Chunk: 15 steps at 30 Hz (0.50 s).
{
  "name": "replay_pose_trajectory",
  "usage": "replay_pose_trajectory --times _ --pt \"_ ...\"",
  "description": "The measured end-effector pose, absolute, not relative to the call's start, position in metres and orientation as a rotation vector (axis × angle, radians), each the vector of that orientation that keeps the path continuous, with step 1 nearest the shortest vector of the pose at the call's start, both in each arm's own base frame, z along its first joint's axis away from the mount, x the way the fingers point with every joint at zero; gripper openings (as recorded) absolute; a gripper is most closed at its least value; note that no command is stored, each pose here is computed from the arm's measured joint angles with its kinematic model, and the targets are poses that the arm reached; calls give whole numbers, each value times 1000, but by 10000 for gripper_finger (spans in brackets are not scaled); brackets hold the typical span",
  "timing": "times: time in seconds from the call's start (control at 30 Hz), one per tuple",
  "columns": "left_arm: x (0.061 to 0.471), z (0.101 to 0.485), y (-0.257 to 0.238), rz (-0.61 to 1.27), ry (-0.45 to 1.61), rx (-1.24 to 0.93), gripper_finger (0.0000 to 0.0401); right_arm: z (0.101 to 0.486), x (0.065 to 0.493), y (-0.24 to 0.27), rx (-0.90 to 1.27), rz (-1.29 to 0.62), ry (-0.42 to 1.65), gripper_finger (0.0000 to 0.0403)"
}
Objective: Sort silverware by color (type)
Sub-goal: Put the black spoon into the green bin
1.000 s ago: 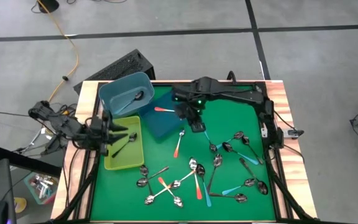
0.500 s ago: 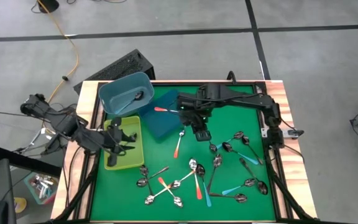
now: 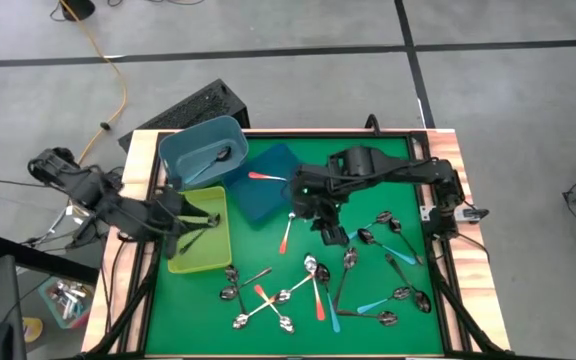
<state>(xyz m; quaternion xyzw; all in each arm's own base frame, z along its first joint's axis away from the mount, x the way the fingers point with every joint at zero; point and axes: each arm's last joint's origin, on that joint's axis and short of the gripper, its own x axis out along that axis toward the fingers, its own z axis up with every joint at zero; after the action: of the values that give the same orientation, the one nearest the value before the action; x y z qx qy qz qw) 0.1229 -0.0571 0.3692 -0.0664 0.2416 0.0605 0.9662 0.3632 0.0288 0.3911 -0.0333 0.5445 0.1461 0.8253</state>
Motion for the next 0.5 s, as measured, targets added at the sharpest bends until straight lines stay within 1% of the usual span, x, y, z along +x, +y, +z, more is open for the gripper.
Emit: replay_pose_trajectory --times 0.2,0.5 --pt "101 361 -46 204 392 -184 101 394 365 42 -110 348 1104 163" --pt "104 342 -48 212 438 -130 101 398 374 32 -124 330 1010 163"
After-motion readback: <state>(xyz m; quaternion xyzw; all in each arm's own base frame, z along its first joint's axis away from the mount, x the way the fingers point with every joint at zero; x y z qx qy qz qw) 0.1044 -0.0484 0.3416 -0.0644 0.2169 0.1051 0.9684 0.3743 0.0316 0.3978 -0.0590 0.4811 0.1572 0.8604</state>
